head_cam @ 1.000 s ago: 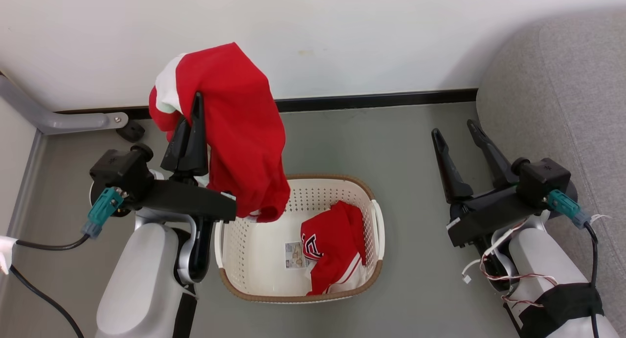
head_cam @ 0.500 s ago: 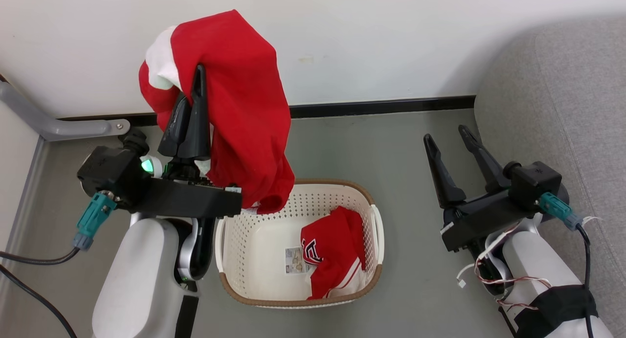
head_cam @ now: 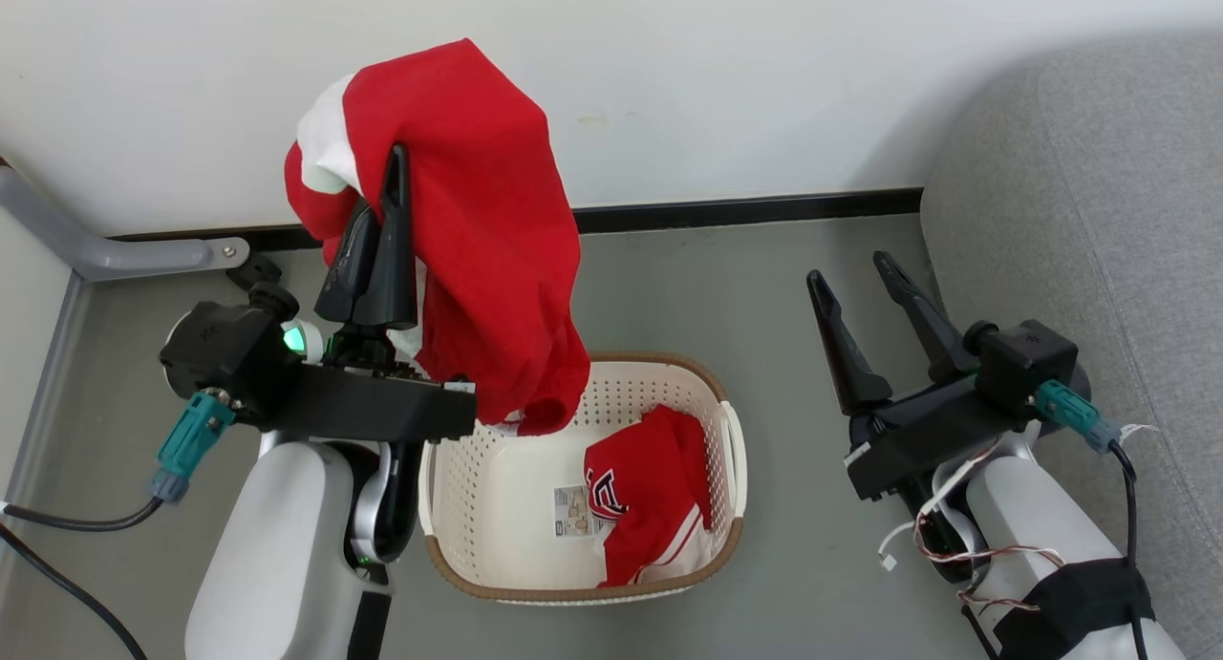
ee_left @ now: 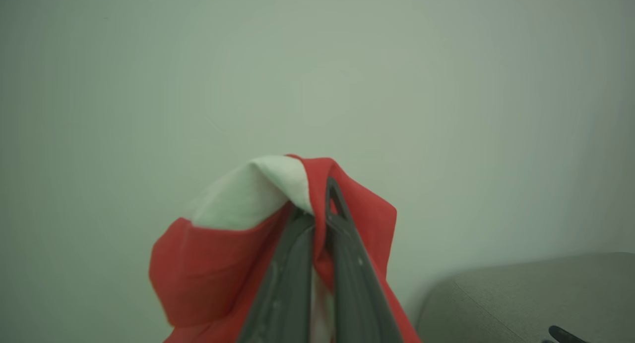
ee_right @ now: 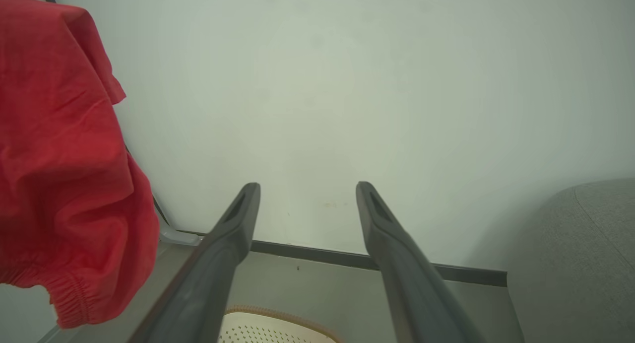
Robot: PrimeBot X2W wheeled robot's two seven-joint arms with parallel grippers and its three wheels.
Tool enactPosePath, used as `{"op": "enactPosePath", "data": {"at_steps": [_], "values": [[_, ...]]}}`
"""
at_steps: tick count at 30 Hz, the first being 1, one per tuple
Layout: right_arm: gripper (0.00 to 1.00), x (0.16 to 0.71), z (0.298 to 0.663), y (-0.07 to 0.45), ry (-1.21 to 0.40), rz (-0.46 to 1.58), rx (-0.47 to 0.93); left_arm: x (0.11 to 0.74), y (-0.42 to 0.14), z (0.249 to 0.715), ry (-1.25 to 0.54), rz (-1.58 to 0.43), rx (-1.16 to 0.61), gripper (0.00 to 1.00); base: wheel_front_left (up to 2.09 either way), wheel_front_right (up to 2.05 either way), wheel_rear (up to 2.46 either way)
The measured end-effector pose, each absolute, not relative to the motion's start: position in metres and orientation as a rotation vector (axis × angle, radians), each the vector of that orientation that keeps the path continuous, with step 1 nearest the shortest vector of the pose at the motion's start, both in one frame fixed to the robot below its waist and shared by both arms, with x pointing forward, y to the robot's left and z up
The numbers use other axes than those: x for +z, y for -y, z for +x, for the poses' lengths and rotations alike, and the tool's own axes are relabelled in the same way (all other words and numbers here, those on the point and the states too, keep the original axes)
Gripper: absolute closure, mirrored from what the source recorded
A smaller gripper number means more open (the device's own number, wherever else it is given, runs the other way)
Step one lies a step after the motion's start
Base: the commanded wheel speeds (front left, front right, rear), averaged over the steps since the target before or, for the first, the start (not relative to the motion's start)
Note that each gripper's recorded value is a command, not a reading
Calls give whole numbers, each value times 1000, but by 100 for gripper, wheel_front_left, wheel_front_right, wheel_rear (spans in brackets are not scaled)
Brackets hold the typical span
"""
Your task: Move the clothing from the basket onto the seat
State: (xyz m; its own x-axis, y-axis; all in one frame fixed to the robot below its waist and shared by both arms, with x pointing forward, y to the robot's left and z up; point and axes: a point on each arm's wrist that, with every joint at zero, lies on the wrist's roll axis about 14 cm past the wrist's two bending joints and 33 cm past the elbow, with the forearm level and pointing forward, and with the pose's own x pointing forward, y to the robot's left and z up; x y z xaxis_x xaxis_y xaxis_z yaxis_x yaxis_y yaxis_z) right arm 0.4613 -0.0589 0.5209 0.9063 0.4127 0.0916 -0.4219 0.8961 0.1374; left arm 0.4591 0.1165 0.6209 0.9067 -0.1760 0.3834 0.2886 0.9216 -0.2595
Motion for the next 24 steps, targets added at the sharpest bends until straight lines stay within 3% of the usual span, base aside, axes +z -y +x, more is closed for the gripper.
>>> {"op": "enactPosePath", "data": {"at_steps": [7, 24], "values": [[0, 534, 456, 38, 95, 159, 502, 616, -117, 456, 350, -322, -240, 100, 0, 0, 0], [0, 577, 428, -56, 191, 162, 838, 609, -108, 456, 332, -322, -272, 100, 0, 0, 0]]}}
